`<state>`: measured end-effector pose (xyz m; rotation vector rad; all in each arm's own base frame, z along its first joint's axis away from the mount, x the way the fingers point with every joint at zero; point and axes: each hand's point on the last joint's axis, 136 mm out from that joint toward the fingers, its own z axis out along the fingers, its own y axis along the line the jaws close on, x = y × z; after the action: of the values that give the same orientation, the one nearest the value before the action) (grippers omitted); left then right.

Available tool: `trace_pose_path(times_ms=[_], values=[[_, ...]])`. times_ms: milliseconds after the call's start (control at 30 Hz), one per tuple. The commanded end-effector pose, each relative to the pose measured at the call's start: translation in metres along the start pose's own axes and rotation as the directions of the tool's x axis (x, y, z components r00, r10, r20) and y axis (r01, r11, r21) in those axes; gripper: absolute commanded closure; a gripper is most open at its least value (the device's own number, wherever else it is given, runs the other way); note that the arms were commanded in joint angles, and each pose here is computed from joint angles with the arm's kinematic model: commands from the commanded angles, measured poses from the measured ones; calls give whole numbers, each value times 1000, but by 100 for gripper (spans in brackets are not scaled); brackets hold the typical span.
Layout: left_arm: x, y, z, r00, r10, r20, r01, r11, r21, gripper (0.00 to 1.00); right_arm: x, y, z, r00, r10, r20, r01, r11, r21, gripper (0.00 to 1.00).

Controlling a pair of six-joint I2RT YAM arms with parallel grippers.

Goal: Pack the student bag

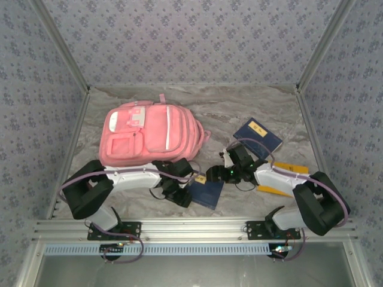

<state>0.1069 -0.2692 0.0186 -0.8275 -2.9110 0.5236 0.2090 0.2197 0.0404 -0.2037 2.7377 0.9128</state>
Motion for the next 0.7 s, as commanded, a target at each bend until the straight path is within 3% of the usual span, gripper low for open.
trace_pose_path(times_ms=[0,300,433,667], values=[[-53,-16,-2,979,103,176,-103,995,-7,55,17,12,-5,999,18,-34,-21,997,-76,19],[-55,-16,0,978,87,189,-88,996,1,55,37,28,-5,997,-25,-77,11,985,-174,21],[-52,-14,1,978,83,191,-84,996,-3,55,33,50,-6,997,-10,-73,-12,955,-297,24],[-53,-13,-1,977,83,197,-82,997,-11,56,29,75,-1,989,7,-149,-70,905,-420,41]])
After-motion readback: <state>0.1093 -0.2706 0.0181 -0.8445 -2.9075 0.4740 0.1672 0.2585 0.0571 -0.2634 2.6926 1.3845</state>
